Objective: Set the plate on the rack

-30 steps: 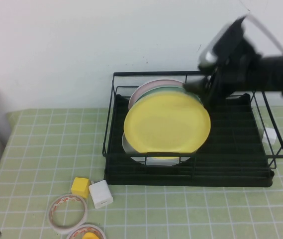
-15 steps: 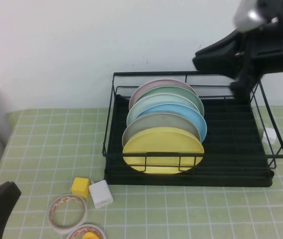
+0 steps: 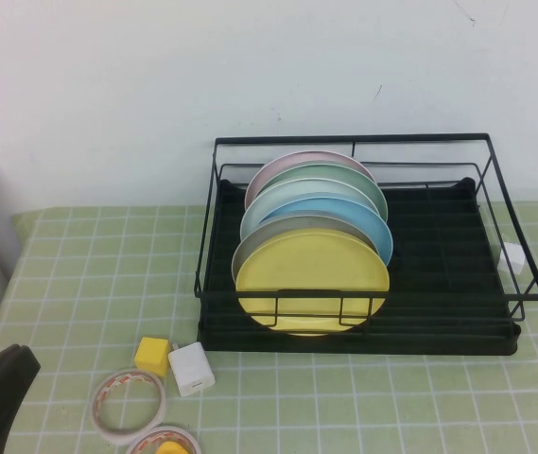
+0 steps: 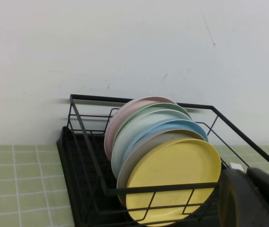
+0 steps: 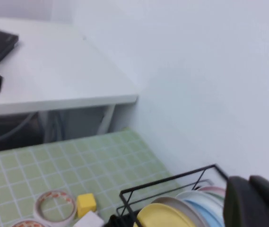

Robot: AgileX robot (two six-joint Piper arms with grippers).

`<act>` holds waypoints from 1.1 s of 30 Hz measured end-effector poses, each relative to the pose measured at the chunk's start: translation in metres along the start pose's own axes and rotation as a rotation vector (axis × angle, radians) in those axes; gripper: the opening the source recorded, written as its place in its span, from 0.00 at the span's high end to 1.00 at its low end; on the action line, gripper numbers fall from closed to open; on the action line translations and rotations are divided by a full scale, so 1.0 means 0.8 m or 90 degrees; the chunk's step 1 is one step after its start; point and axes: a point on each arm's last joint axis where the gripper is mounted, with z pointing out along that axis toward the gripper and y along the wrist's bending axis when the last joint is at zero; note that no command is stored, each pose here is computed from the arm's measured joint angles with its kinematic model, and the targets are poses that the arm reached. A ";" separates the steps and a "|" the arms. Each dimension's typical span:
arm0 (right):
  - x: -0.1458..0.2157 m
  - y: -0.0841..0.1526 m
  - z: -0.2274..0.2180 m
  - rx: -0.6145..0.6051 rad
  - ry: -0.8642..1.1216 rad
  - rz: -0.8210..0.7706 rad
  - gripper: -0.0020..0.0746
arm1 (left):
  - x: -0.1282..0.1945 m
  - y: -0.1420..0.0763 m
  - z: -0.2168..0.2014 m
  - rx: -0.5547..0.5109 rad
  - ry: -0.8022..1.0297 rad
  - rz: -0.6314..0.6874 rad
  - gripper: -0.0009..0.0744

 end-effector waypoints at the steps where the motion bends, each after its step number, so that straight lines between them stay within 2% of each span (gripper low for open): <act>1: 0.003 0.008 -0.009 0.005 -0.006 -0.003 0.97 | 0.000 0.000 0.000 -0.001 0.000 0.001 0.99; 6: 0.010 0.048 -0.058 0.031 -0.062 -0.005 0.97 | 0.000 0.001 0.000 -0.004 -0.001 0.004 0.99; 11: 0.024 0.071 -0.080 0.039 -0.088 -0.004 0.97 | 0.000 0.001 0.000 -0.004 -0.001 0.005 0.99; 18: 0.054 0.087 -0.076 -0.002 -0.058 0.016 0.97 | 0.000 0.001 0.000 -0.004 -0.001 0.008 0.99; 23: 0.075 0.089 -0.067 -0.002 -0.033 0.037 0.97 | 0.000 0.001 0.000 -0.004 -0.001 0.008 0.99; 25: 0.087 0.083 -0.063 0.036 -0.026 0.051 0.97 | 0.000 0.001 0.000 -0.004 -0.001 0.008 0.99; 28: 0.096 0.066 -0.061 0.144 -0.033 0.055 0.97 | 0.000 0.001 0.000 -0.004 -0.001 0.008 0.99; 31: 0.109 0.049 -0.063 0.259 -0.024 0.009 0.97 | 0.000 0.001 0.000 -0.004 -0.001 0.008 0.99; 33: 0.123 0.047 -0.063 0.296 -0.009 -0.005 0.97 | 0.000 0.001 0.000 -0.004 -0.001 0.008 0.99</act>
